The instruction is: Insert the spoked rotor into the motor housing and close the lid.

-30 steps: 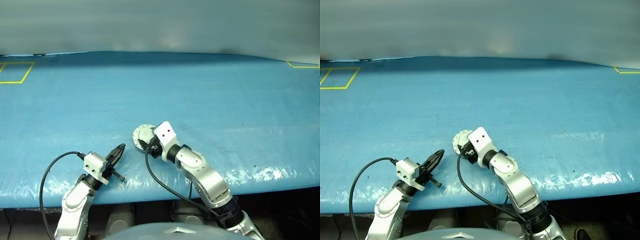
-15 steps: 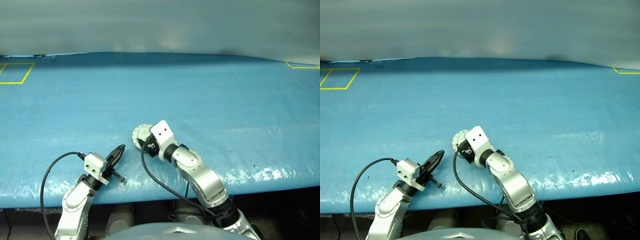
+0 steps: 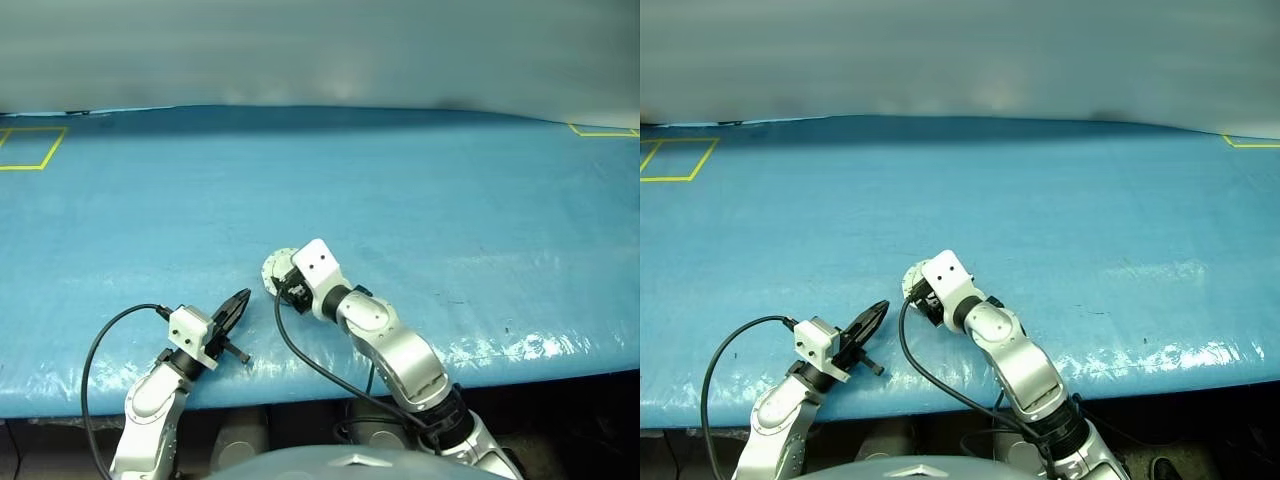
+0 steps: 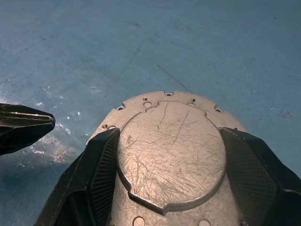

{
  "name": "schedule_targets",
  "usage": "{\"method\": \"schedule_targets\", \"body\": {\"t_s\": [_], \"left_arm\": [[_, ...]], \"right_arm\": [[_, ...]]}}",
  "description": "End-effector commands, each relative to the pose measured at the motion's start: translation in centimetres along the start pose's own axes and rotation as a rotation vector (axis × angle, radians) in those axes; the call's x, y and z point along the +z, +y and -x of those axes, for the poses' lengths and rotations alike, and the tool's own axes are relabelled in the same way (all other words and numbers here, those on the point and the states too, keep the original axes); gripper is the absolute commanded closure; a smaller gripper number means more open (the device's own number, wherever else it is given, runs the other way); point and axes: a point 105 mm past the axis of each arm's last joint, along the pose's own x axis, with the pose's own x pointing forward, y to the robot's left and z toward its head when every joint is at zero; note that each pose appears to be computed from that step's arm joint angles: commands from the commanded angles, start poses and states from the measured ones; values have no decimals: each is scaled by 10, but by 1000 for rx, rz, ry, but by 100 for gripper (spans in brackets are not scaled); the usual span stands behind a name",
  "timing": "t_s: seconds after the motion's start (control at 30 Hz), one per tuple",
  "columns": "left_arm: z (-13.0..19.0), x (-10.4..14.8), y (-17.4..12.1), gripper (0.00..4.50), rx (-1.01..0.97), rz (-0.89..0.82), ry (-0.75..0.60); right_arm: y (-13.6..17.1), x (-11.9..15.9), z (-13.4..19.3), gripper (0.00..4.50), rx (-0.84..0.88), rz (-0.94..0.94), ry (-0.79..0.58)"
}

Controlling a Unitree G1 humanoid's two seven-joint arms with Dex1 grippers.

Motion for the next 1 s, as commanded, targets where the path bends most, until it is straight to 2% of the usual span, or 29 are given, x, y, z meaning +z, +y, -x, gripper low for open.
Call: {"method": "schedule_targets", "body": {"t_s": [0.03, 0.37, 0.6, 0.73, 0.9, 1.0], "left_arm": [[-1, 3, -1, 450, -2, -3, -16], [0, 2, -1, 450, 1, 0, -17], [1, 0, 0, 450, 11, 1, -1], [4, -12, 16, 450, 75, -4, 50], [13, -31, 42, 450, 169, -109, 154], [17, -30, 62, 450, 231, -110, 130]], "right_arm": [[-2, -11, 0, 146, -18, 20, 52], [-11, -17, 0, 146, -63, -29, 79], [-3, -15, 1, 146, -17, 12, 66], [-3, -16, 2, 146, -10, 12, 66], [-2, -18, 3, 146, -5, 16, 69], [0, -18, 3, 146, 1, 18, 71]]}}
